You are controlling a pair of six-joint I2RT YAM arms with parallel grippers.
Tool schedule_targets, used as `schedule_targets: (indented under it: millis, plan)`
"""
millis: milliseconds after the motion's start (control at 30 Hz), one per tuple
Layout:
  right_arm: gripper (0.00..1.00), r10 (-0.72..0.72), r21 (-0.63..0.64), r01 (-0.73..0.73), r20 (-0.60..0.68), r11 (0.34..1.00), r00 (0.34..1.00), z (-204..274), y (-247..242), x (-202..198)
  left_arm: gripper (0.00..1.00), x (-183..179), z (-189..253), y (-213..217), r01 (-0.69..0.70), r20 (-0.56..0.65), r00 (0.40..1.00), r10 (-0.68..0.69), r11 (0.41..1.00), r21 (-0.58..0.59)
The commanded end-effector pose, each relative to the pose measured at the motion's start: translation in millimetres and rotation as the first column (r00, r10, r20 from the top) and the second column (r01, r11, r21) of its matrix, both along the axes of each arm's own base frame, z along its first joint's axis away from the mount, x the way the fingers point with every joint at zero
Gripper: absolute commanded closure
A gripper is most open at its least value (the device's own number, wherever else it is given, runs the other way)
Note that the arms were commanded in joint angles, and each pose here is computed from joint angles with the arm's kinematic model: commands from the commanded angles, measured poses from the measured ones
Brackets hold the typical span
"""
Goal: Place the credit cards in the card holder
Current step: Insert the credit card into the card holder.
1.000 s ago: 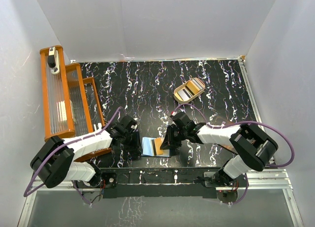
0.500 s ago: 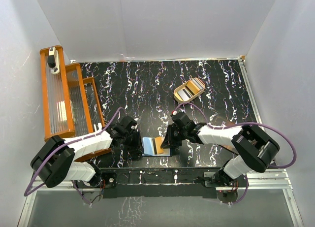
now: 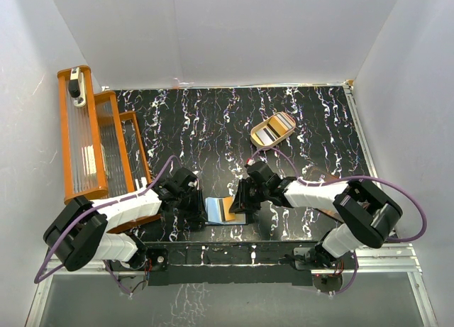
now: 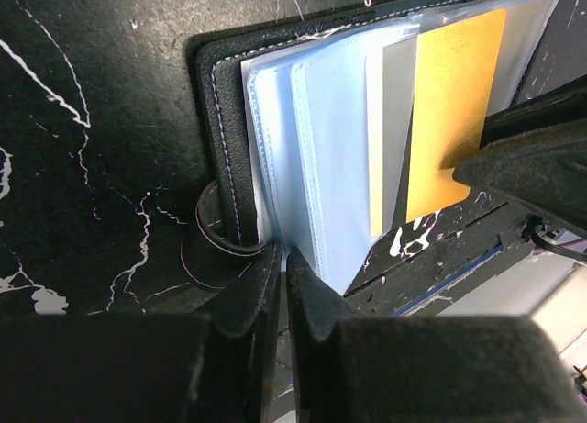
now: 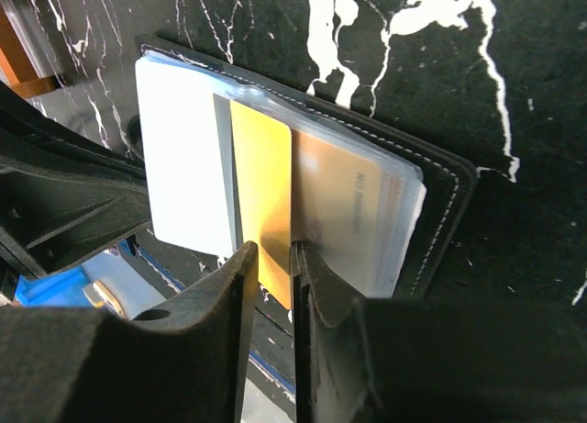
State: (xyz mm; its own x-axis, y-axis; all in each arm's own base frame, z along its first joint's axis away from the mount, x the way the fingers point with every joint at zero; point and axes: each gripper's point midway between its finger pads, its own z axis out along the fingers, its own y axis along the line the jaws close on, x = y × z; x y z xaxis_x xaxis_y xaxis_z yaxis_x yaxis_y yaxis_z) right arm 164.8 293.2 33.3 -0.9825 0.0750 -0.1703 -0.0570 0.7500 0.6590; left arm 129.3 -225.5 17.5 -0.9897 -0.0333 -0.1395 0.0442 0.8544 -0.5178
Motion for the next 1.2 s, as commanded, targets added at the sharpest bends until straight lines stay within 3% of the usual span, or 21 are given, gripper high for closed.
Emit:
schedule_targets:
  millis: [0,433,567,833,1167]
  plan:
    - [0.77,-0.011,-0.042,0.013,0.050,0.999,0.999,0.5,-0.2,7.5,0.93,-9.7,0.4,2.8,0.014,-0.028,1.000,-0.014,1.000,0.006]
    - [0.81,0.001,-0.077,0.005,0.083,0.997,0.997,7.7,6.2,13.2,0.92,-7.7,0.2,1.7,0.022,-0.027,0.999,-0.021,1.000,0.013]
    - [0.75,0.057,-0.087,-0.049,0.085,0.995,0.995,9.0,18.7,7.8,0.92,-7.0,0.5,0.6,0.023,-0.028,0.999,-0.023,1.000,0.012]
    - [0.63,0.047,-0.173,-0.021,0.145,0.985,0.988,21.5,5.0,17.0,0.92,-7.4,1.1,2.5,0.021,-0.024,1.000,-0.020,1.000,0.016]
    - [0.56,0.079,-0.126,-0.062,0.138,0.990,0.987,22.7,18.1,15.5,0.92,-4.0,1.5,0.6,0.022,-0.015,1.000,-0.022,1.000,0.017]
